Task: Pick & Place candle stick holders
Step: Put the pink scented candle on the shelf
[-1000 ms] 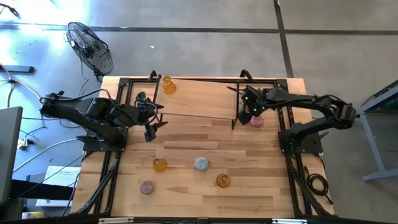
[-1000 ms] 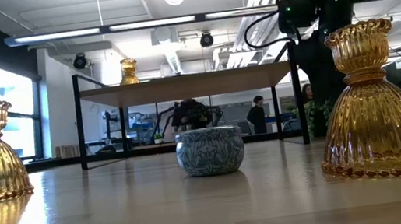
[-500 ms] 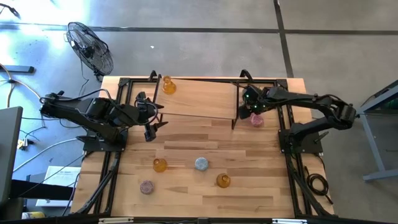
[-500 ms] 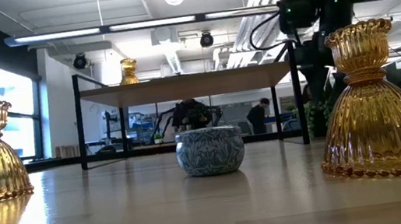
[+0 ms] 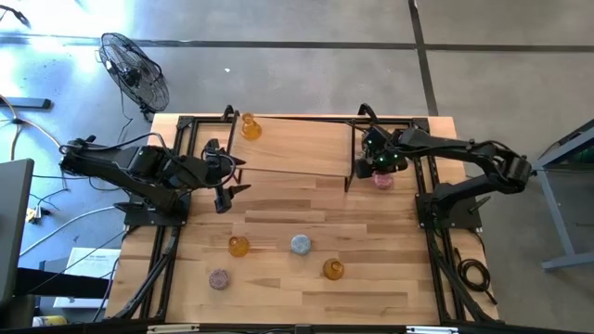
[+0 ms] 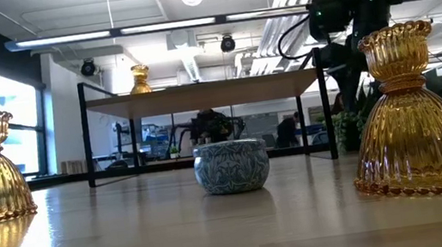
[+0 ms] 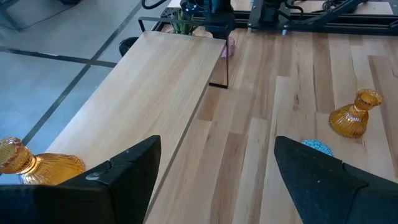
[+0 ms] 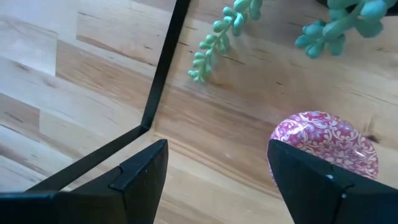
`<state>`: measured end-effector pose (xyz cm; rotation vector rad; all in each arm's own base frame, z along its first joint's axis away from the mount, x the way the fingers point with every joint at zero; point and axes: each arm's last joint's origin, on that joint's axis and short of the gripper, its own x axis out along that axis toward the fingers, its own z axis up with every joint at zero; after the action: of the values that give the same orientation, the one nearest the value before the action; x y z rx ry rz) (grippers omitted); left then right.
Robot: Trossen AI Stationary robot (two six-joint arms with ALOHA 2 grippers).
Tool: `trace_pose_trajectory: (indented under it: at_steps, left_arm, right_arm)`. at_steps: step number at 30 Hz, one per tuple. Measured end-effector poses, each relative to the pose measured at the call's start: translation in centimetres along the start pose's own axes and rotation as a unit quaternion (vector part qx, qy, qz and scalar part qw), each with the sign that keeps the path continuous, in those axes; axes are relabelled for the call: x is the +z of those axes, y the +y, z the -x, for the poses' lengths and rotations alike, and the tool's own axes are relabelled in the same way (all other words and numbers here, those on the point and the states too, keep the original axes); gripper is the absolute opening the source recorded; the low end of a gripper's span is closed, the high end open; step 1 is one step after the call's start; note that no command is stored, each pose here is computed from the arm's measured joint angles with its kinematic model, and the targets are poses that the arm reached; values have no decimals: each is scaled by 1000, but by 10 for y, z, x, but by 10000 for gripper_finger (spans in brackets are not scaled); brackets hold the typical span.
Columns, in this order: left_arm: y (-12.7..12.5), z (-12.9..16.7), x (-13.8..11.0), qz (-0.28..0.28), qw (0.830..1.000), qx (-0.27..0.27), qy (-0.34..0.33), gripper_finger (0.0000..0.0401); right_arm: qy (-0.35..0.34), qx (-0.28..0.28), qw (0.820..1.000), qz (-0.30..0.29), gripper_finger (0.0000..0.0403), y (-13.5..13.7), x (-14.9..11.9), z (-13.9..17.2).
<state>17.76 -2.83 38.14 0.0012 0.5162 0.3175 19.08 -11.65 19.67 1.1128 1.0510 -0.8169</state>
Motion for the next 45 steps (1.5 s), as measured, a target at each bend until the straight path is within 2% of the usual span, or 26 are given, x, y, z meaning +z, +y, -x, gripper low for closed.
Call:
trace_pose_trajectory:
  at_steps: [16, 29, 45]
  left_arm:
    - [0, 0, 0, -2, 1000, 0, 0, 309]
    - [0, 0, 0, -2, 1000, 0, 0, 309]
    - [0, 0, 0, -2, 1000, 0, 0, 309]
  right_arm:
    - [-5, -2, 1000, -4, 271, 0, 1, 0]
    - [-7, 25, 994, -109, 271, 4, 3, 0]
    - [21, 51, 994, -96, 273, 5, 2, 0]
